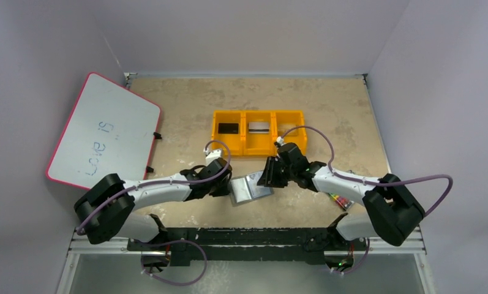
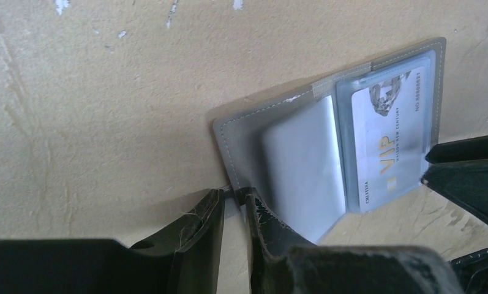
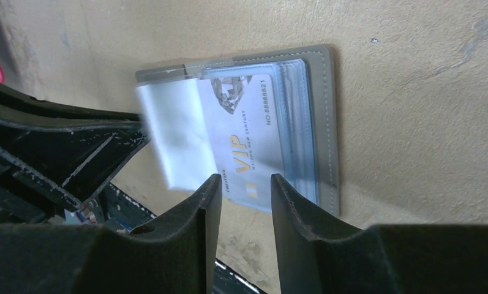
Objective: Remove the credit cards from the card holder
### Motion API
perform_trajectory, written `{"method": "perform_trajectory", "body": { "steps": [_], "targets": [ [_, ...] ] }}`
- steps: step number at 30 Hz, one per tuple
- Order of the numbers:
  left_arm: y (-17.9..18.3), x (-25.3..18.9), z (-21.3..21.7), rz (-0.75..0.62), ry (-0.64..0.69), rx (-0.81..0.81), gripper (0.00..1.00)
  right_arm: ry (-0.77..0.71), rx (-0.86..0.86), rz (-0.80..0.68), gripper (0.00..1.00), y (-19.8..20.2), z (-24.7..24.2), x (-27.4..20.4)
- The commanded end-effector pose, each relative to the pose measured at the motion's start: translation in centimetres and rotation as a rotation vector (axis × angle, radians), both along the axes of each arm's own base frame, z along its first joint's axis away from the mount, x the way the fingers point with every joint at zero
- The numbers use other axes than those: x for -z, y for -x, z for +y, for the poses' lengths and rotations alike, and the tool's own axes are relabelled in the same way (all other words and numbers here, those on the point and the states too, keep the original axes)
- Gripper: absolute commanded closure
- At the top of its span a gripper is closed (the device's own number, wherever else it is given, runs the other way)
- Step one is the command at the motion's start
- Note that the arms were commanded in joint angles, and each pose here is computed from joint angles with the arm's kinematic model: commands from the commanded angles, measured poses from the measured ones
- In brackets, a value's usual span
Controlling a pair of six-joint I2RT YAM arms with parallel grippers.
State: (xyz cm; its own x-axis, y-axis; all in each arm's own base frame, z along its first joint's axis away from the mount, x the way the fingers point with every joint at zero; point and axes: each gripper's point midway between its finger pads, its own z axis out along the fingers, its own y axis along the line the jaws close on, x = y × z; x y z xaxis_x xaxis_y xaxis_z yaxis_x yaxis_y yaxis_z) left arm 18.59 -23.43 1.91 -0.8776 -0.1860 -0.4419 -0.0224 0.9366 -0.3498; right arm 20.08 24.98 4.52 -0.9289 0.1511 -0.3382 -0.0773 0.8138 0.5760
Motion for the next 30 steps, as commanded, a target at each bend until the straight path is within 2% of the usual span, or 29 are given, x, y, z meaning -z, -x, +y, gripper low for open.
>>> {"method": "perform_trajectory", "body": {
  "steps": [1, 9, 14, 23, 27, 30],
  "targets": [
    [0.7, 1.7, 0.5, 0.012, -0.058, -0.006, 0.81, 0.026, 0.002, 0.007, 0.63, -0.5, 0.6, 0.1],
    [0.8, 1.8, 1.1, 0.006, -0.076, -0.025, 0.83, 0.164, 0.053, 0.020, 0.63, -0.2, -1.4, 1.6],
    [0.6, 1.6, 0.9, -0.002, -0.068, -0.021, 0.84, 0.128, 0.030, -0.021, 0.61, -0.4, -0.7, 0.0],
    [0.6, 1.5, 0.6, -0.003, -0.057, -0.021, 0.85, 0.128, -0.012, 0.016, 0.62, 0.3, -0.1, 1.3],
    [0.6, 1.5, 0.5, 0.000, -0.052, -0.015, 0.85, 0.191, -0.002, 0.035, 0.62, 0.5, -0.4, 2.5],
    [0.6, 1.6, 0.4, 0.002, -0.050, -0.011, 0.86, 0.163, -0.047, 0.051, 0.61, 1.0, 0.6, 2.8]
  ]
}}
